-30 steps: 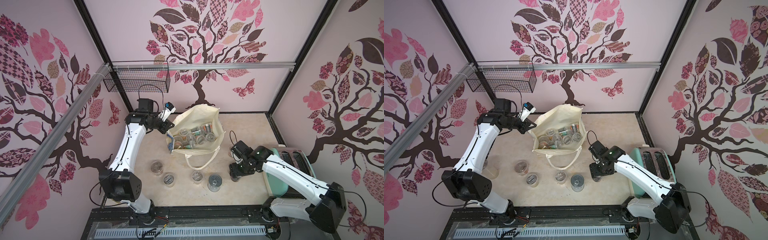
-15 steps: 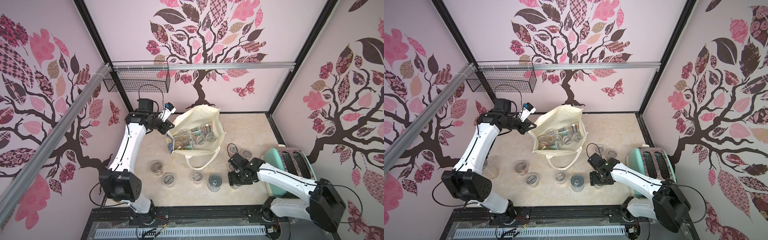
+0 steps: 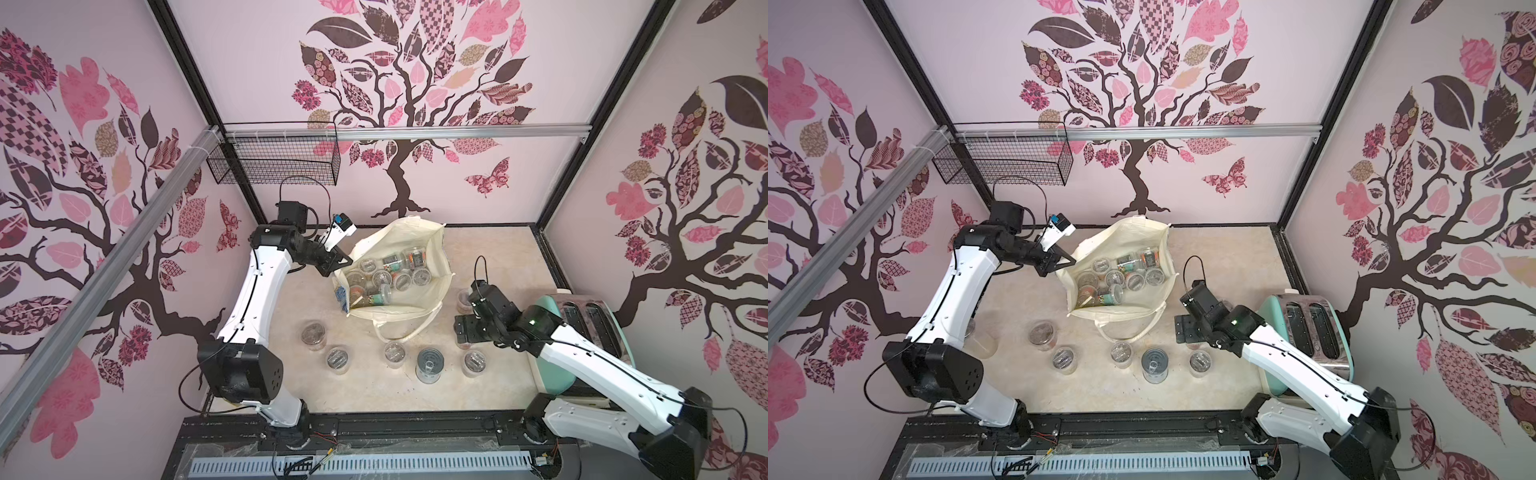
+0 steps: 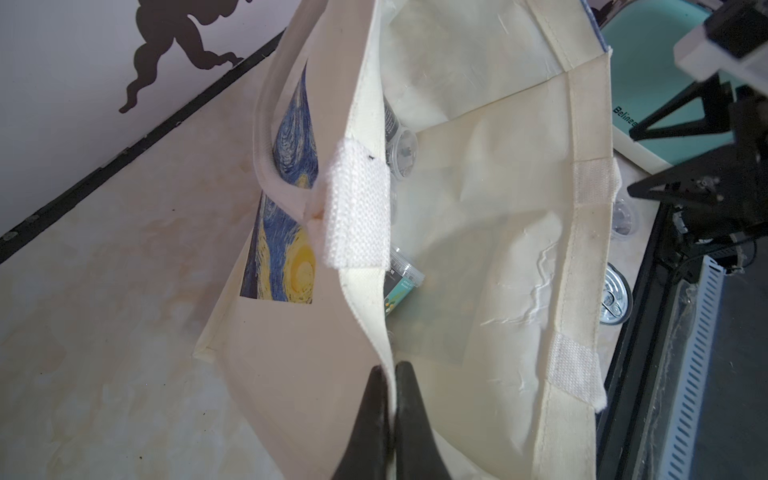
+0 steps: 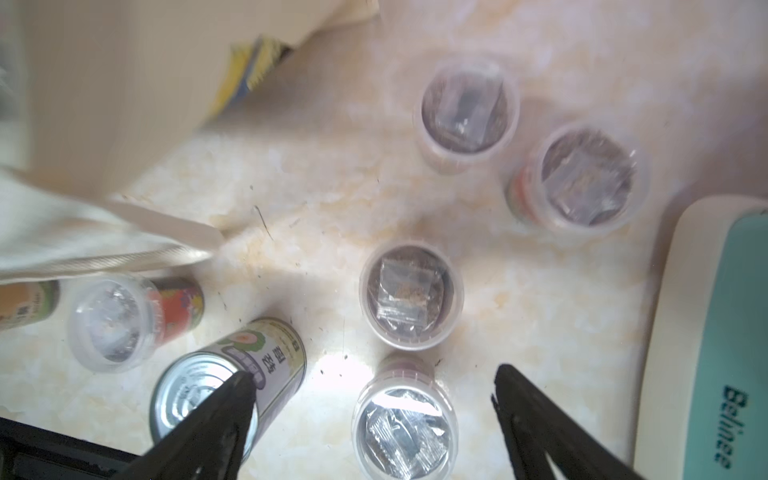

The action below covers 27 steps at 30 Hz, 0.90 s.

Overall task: Take out the seed jars from the canvas bag
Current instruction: Place the seed jar at the center of the board, then pick up the seed jar from the canvas bag.

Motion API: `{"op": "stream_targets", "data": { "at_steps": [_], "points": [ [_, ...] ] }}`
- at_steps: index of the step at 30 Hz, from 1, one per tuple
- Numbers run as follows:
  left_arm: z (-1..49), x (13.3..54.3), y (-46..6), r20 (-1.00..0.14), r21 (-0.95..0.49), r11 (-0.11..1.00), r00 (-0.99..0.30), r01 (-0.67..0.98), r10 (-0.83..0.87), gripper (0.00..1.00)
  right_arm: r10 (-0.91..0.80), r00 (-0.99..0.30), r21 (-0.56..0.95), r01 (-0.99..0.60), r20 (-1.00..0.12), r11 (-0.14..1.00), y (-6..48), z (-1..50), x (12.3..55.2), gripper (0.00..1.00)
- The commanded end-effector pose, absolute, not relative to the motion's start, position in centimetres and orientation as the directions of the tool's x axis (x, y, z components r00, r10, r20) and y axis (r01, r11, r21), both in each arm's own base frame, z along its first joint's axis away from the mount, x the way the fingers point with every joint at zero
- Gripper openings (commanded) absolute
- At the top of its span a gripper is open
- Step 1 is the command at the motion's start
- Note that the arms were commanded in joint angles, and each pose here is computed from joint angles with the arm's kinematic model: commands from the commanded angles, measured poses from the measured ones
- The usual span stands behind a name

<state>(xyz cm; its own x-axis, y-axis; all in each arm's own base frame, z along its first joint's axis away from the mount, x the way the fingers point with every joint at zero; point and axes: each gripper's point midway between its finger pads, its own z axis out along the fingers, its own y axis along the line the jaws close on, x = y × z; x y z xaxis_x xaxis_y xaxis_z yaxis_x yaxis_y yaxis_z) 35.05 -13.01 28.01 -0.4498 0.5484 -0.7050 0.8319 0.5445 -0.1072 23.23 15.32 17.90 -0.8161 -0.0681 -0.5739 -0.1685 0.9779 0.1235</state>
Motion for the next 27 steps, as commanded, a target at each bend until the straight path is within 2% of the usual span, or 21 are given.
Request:
{"op": "stream_targets", "data": {
  "at_steps": [1, 5, 9, 11, 17, 21, 27],
  "points": [
    [27.4, 32.2, -13.5, -0.676, -0.12, 0.472, -0.42, 0.874, 0.606, 0.0, -0.142, -0.705, 0.052, -0.246, -0.695, 0.968, 15.3, 22.5, 25.0, 0.92],
    [27.2, 32.1, -13.6, -0.674, -0.125, 0.462, -0.417, 0.878, 0.609, 0.0, -0.161, -0.647, 0.15, -0.398, -0.746, 0.905, 20.0, 25.8, 26.4, 0.89],
    [27.4, 32.2, -13.9, -0.682, -0.127, 0.456, -0.411, 0.881, 0.605, 0.0, -0.15, -0.674, 0.274, -0.48, -0.723, 0.833, 25.8, 25.9, 27.6, 0.86],
    [27.5, 31.9, -14.0, -0.686, -0.127, 0.446, -0.404, 0.886, 0.606, 0.0, -0.155, -0.662, 0.282, -0.504, -0.733, 0.816, 28.5, 25.8, 28.1, 0.86],
    [27.6, 30.5, -14.6, -0.673, -0.128, 0.378, -0.36, 0.917, 0.646, 0.0, -0.049, -0.751, 0.413, -0.415, -0.658, 0.811, 33.4, 23.7, 31.4, 0.86],
    [27.3, 29.5, -14.7, -0.665, -0.142, 0.332, -0.339, 0.932, 0.666, 0.0, -0.03, -0.77, 0.458, -0.41, -0.638, 0.789, 36.2, 21.2, 32.9, 0.88],
    [27.0, 29.8, -14.5, -0.654, -0.134, 0.336, -0.338, 0.932, 0.676, 0.0, -0.095, -0.779, 0.467, -0.464, -0.62, 0.753, 39.0, 17.0, 33.7, 0.9]
  ]
}}
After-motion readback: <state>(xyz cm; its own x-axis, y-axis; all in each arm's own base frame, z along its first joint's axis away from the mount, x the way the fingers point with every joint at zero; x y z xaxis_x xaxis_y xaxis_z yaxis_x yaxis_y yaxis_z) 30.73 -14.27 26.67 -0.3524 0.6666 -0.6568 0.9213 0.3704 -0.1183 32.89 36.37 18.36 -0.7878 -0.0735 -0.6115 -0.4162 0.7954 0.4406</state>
